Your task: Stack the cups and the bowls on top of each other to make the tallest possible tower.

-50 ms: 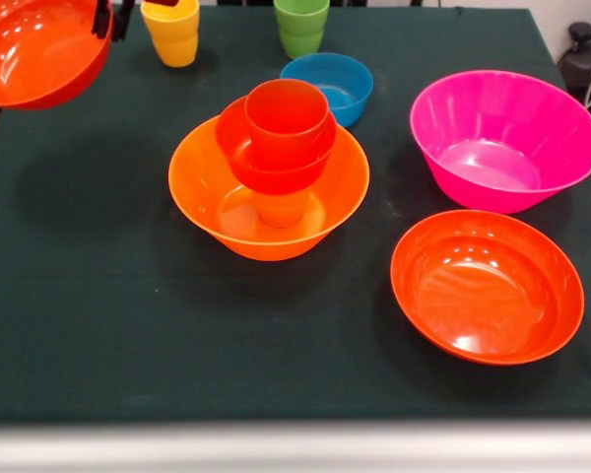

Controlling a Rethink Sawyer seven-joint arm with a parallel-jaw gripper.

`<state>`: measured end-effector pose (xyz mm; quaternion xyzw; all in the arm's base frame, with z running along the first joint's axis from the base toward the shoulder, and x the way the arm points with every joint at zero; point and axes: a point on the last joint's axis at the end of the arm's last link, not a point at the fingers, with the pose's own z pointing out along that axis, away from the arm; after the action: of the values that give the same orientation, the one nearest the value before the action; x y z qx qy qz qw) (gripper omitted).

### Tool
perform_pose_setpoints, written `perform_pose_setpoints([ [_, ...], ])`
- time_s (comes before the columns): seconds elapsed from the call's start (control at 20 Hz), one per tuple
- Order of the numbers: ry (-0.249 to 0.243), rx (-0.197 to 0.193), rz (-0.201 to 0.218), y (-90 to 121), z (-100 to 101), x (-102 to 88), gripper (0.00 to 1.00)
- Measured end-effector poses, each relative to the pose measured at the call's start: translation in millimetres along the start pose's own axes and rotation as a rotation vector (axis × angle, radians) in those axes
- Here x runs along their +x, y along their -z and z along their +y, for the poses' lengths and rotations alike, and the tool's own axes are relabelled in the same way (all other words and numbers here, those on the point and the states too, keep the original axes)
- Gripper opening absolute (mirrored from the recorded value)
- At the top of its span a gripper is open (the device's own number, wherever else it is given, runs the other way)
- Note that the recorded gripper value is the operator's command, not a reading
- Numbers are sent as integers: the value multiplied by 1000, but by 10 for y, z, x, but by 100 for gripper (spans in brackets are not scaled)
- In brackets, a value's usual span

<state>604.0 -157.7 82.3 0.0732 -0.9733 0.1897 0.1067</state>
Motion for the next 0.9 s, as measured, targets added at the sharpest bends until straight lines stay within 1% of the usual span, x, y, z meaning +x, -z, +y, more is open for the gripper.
perform_pose_setpoints([
  [0.05,0,0,0,8,1,-3,0],
  [0.1,0,2,3,80,13,-25,0],
  [0.35,-5,0,9,195,47,-80,0],
  [0.6,-13,-4,-5,279,80,-165,0],
  [0.9,-3,11,-16,355,130,-214,0],
])
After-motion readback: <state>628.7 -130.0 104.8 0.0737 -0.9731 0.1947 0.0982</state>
